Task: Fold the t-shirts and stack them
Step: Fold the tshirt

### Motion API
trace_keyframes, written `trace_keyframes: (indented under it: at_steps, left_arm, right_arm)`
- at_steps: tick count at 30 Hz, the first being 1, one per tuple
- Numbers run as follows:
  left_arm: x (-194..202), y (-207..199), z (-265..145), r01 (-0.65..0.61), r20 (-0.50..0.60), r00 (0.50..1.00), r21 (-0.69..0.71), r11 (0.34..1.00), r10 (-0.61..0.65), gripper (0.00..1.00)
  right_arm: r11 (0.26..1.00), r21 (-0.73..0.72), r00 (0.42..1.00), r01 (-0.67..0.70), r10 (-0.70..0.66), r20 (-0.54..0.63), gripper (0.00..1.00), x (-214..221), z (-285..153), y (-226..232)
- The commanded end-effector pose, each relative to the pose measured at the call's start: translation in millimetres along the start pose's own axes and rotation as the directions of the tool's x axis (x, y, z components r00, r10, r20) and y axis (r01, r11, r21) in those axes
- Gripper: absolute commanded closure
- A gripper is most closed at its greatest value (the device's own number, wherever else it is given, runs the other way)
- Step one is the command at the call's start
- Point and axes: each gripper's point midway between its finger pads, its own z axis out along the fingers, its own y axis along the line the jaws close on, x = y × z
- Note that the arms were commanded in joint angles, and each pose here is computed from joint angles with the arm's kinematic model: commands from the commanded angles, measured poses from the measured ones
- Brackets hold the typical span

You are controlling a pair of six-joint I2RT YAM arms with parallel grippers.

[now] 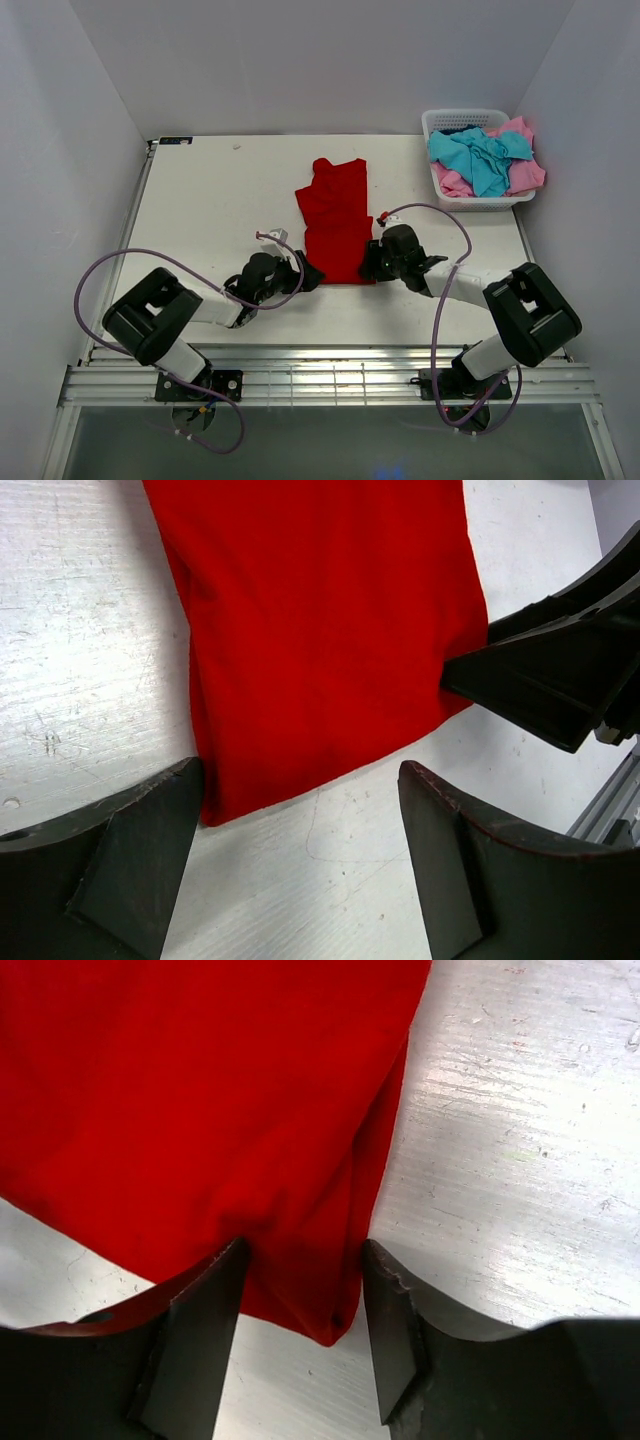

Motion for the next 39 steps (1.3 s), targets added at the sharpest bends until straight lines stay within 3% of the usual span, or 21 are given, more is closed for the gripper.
trace_keyframes:
  at_steps: [1, 5, 8, 9, 10, 11, 12, 17, 22, 23, 25, 26, 30, 35, 39]
  left_arm:
    - [36.3, 24.1, -7.9, 0.014, -0.126, 0.992, -0.072, 0.997, -0.023, 0.13]
    - [43.5, 29.7, -7.4, 0.015, -0.148, 0.989, -0.086, 0.996, -0.028, 0.22]
    - [45.9, 32.1, -6.6, 0.008, -0.154, 0.988, -0.092, 0.996, -0.023, 0.40]
    - [45.5, 32.6, -6.2, 0.003, -0.153, 0.988, -0.094, 0.996, -0.018, 0.49]
    - [45.7, 34.2, -6.1, -0.004, -0.154, 0.988, -0.097, 0.995, -0.011, 0.77]
    - [46.3, 35.7, -6.3, -0.010, -0.155, 0.988, -0.100, 0.995, -0.006, 0.93]
    - [46.9, 36.0, -6.3, -0.014, -0.156, 0.988, -0.101, 0.995, -0.002, 1.00]
    - [52.8, 38.2, -17.4, -0.043, -0.155, 0.988, -0.103, 0.994, 0.027, 1.00]
    - [52.2, 33.9, -48.0, -0.076, -0.076, 0.995, -0.169, 0.983, 0.064, 1.00]
    - [68.8, 32.9, -58.8, -0.091, -0.120, 0.990, -0.188, 0.978, 0.069, 1.00]
    - [60.6, 15.7, -70.4, -0.068, -0.068, 0.996, -0.166, 0.984, 0.058, 1.00]
    - [72.2, 13.8, -79.2, -0.080, -0.105, 0.992, -0.170, 0.982, 0.062, 1.00]
    - [63.6, -8.9, -97.8, -0.026, -0.062, 0.998, -0.165, 0.986, 0.016, 1.00]
    - [50.9, -29.2, -102.9, -0.051, -0.032, 0.998, -0.148, 0.988, 0.046, 1.00]
    - [22.9, -47.1, -94.8, -0.094, 0.038, 0.994, -0.167, 0.981, 0.102, 1.00]
  right_arm:
    - [1.000, 0.020, 0.997, -0.011, 0.012, -0.078, 0.49, 28.1, 2.4, -7.3]
    - [1.000, -0.006, 0.995, -0.015, 0.015, -0.095, 0.59, 34.5, 2.2, -3.7]
    - [1.000, -0.007, 0.995, -0.015, 0.014, -0.101, 0.71, 37.0, 2.5, -3.4]
    - [1.000, -0.006, 0.995, -0.014, 0.013, -0.102, 0.75, 37.5, 2.4, -3.4]
    - [1.000, -0.008, 0.994, -0.011, 0.011, -0.105, 0.83, 38.2, 2.3, -2.9]
    - [1.000, -0.007, 0.994, -0.009, 0.008, -0.106, 0.88, 38.6, 1.9, -2.9]
    - [1.000, -0.005, 0.993, -0.006, 0.005, -0.114, 0.92, 41.4, 0.9, -2.8]
    - [0.999, 0.025, 0.992, 0.035, -0.032, -0.119, 0.92, 48.0, -10.2, 1.0]
    - [0.992, 0.067, 0.982, 0.103, -0.090, -0.165, 0.92, 79.6, -40.0, 18.3]
    - [0.995, 0.069, 0.989, 0.075, -0.065, -0.134, 0.92, 76.6, -47.3, 24.1]
    - [0.995, 0.060, 0.985, 0.085, -0.075, -0.154, 0.92, 91.7, -59.6, 32.4]
    - [0.996, 0.059, 0.989, 0.071, -0.063, -0.133, 0.92, 91.6, -66.8, 34.0]
    - [0.996, 0.065, 0.992, 0.057, -0.050, -0.117, 0.92, 103.2, -94.0, 50.9]
    - [0.995, 0.066, 0.996, 0.074, -0.070, -0.060, 0.92, 93.2, -116.9, 65.7]
    - [0.994, 0.080, 0.996, 0.077, -0.080, 0.033, 0.92, 59.9, -125.4, 80.0]
